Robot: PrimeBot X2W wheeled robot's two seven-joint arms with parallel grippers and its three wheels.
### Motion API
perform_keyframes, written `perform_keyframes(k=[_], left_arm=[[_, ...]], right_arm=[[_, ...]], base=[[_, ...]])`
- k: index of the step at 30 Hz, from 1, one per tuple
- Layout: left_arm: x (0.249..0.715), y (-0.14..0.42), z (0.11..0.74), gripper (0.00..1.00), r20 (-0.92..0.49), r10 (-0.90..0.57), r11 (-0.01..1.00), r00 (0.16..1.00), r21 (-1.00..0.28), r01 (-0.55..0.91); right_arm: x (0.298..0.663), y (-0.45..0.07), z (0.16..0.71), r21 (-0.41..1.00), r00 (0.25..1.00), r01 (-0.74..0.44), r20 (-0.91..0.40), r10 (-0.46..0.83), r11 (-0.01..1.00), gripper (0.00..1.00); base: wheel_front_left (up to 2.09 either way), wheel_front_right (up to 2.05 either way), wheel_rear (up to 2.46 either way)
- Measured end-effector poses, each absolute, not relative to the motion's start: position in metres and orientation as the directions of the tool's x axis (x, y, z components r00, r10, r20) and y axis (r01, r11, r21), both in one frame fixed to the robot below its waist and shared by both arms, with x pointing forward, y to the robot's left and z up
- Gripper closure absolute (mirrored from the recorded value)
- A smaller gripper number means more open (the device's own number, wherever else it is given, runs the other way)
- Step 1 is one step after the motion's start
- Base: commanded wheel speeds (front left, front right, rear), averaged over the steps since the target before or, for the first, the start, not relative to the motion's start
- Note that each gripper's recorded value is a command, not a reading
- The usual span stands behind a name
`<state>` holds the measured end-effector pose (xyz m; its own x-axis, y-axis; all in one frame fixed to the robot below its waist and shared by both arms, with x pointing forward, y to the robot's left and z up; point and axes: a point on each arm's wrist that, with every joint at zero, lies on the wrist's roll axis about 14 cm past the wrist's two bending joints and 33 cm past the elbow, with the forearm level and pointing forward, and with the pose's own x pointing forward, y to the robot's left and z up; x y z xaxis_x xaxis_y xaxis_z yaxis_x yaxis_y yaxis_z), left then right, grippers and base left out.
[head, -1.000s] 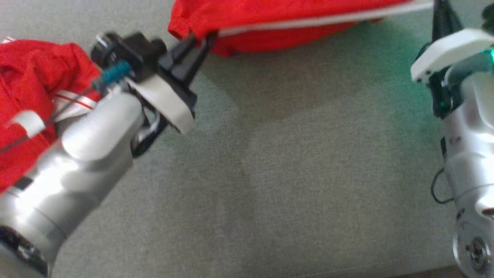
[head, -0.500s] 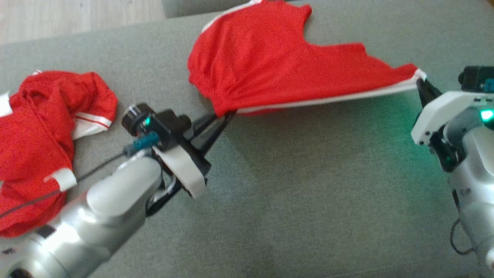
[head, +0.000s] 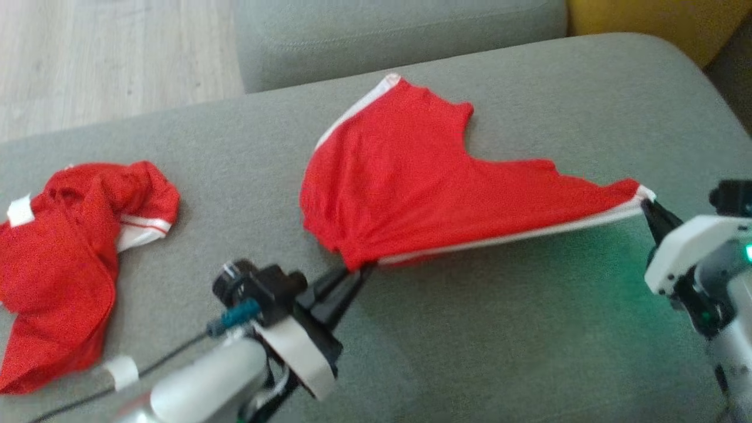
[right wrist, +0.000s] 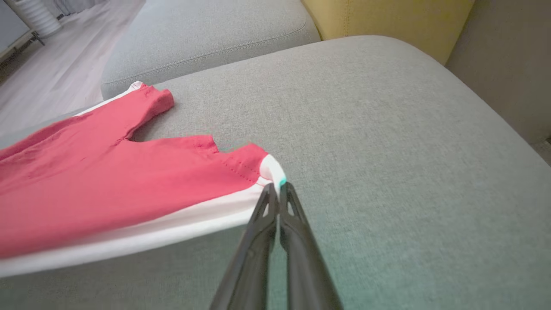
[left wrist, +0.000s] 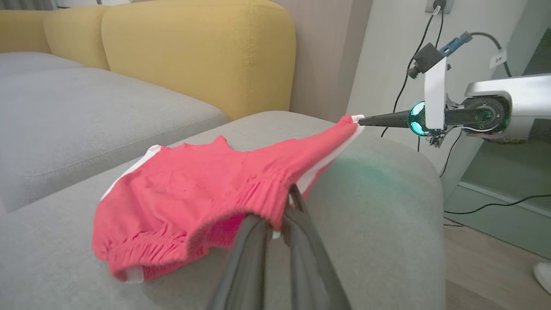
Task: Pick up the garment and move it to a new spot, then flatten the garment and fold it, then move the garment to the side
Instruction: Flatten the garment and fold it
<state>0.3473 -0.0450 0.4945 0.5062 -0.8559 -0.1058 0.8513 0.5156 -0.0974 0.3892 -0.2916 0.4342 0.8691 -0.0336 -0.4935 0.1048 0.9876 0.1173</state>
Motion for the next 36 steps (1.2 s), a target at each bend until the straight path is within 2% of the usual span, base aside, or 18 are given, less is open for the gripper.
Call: perform_keyframes(k=[8, 17, 23, 36], left_arm=[[0.323, -0.059, 0.503, 1.0, -0.076, -0.867, 0.499, 0.493, -0.156, 0.853], [0.333, -0.049, 0.491, 1.0, -0.107, -0.844, 0.536, 0.526, -0.194, 0.821], [0.352, -0.037, 0.488, 1.0, -0.12, -0.817, 0.576, 0.564, -0.225, 0.786], [0.411, -0.002, 0.467, 1.0, -0.185, -0.748, 0.663, 0.638, -0.262, 0.701]], right_arm=[[0.362, -0.306, 0.439, 0.141, 0.883, 0.15, -0.464, -0.069, 0.979, 1.0], [0.388, -0.301, 0.449, 0.095, 0.893, 0.133, -0.442, -0.078, 0.987, 1.0], [0.425, -0.281, 0.458, 0.04, 0.899, 0.068, -0.435, -0.044, 0.997, 1.0], [0.541, -0.213, 0.472, -0.061, 0.901, -0.123, -0.426, 0.086, 0.991, 1.0]], base=[[0.0, 0.0, 0.0], [0.0, 0.0, 0.0], [0.0, 0.0, 0.0], [0.0, 0.0, 0.0]])
